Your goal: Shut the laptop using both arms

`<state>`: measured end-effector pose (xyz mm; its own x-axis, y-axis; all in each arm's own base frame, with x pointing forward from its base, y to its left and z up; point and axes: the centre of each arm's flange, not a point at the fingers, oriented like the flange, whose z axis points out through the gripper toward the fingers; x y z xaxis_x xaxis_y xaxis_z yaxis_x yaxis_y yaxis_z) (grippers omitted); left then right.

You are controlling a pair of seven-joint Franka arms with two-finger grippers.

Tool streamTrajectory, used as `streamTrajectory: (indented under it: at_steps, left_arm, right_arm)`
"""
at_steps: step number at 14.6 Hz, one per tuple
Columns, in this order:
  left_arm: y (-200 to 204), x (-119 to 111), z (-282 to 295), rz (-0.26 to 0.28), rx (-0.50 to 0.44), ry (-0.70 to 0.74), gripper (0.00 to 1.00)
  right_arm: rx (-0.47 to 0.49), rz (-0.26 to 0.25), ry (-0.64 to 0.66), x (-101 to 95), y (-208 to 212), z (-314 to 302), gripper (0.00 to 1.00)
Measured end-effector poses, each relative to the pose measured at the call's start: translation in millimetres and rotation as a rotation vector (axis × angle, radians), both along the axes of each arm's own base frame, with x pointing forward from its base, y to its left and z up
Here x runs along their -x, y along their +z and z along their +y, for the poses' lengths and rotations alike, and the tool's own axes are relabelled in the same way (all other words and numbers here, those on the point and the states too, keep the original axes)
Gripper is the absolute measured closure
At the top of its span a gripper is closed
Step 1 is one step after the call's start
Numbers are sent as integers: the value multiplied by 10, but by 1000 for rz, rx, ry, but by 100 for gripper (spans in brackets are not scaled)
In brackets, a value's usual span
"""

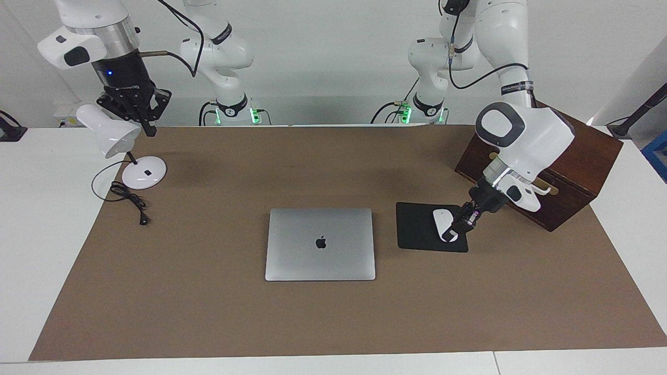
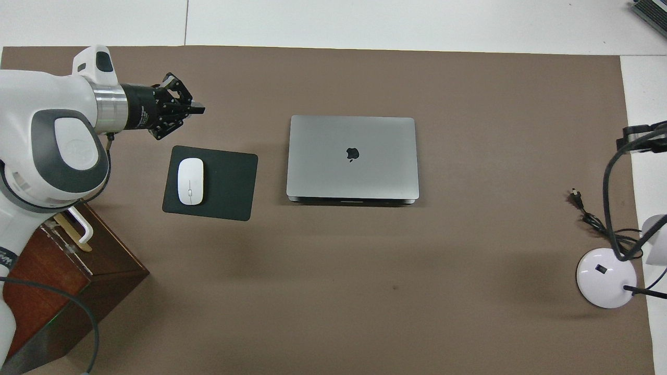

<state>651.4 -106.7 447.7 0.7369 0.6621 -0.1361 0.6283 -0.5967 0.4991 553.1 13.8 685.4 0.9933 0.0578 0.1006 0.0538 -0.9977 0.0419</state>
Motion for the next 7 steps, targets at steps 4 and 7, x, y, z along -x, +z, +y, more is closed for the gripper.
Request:
streamTrajectory:
  at_steps: [4, 7]
  left_arm:
    - [149, -15, 333, 43, -219, -130, 99]
    - [108, 69, 382, 101, -338, -262, 99]
  right_arm:
    - [1, 9, 4, -27, -116, 20, 99]
    - [1, 10, 5, -69, -255, 20, 93]
